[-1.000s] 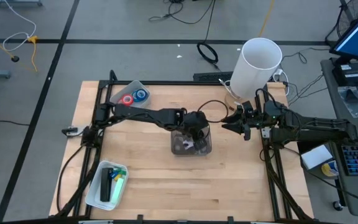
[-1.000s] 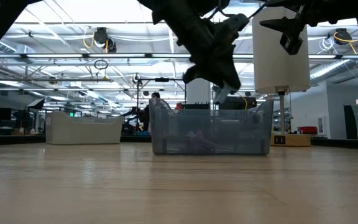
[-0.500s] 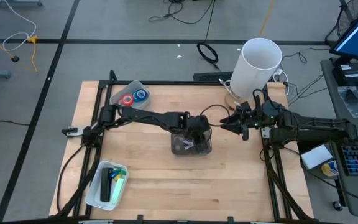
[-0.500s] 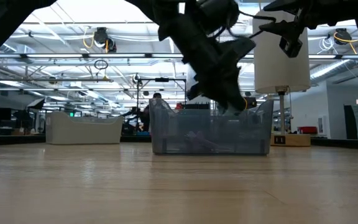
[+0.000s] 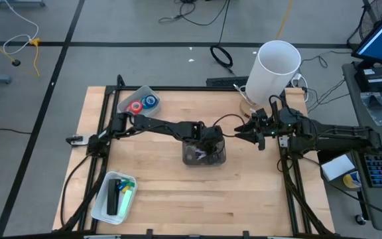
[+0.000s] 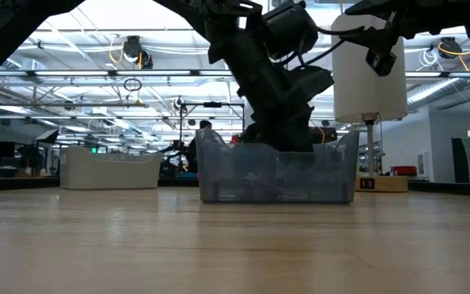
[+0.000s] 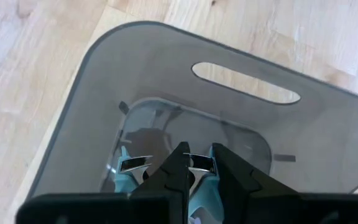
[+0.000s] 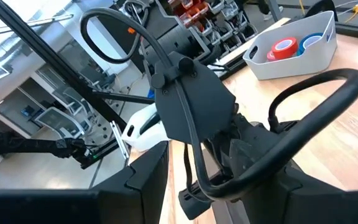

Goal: Pick and place Stapler, Stapler remover, tape
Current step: Put the light blue stapler remover into the black bin, then return to Home Position

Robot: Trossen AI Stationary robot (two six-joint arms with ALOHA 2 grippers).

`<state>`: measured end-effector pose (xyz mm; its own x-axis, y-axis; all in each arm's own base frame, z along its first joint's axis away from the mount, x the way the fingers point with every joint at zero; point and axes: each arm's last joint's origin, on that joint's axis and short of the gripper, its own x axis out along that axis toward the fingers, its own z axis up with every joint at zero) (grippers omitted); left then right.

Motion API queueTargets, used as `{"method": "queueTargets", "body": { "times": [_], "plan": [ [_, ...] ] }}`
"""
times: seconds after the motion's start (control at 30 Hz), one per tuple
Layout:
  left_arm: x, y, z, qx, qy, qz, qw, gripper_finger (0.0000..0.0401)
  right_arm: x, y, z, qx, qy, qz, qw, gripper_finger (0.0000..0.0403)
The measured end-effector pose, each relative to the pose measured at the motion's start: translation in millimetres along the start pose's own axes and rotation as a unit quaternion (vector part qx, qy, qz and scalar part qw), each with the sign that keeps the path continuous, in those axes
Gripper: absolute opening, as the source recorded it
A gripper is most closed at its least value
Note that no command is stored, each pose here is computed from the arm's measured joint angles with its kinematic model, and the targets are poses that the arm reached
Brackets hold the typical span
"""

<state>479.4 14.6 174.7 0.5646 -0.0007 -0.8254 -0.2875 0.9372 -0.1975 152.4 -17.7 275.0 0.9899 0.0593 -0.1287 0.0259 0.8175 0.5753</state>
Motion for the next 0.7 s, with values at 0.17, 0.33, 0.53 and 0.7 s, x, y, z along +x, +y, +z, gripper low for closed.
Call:
{"method": "queueTargets", "body": {
  "times": [0.17, 0.33, 0.53, 0.7],
  "plan": [
    [0.0, 0.1, -0.2, 0.011, 0.001, 0.001, 1.000, 0.0049, 0.0, 0.0, 0.0, 0.000, 0.000, 0.000, 1.000, 0.0167],
    [0.0, 0.7, 0.1, 0.018, -0.003, 0.013, 1.000, 0.0088, 0.0, 0.0, 0.0, 0.000, 0.000, 0.000, 1.000, 0.0167],
    [0.0, 0.8, 0.1, 0.020, -0.004, 0.014, 1.000, 0.0153, 0.0, 0.0, 0.0, 0.000, 0.000, 0.000, 1.000, 0.0167],
    [-3.9, 4.3, 3.6, 0.014, -0.009, 0.010, 1.000, 0.0182, 0.0, 0.1, 0.1, 0.000, 0.000, 0.000, 1.000, 0.0167]
  ]
}}
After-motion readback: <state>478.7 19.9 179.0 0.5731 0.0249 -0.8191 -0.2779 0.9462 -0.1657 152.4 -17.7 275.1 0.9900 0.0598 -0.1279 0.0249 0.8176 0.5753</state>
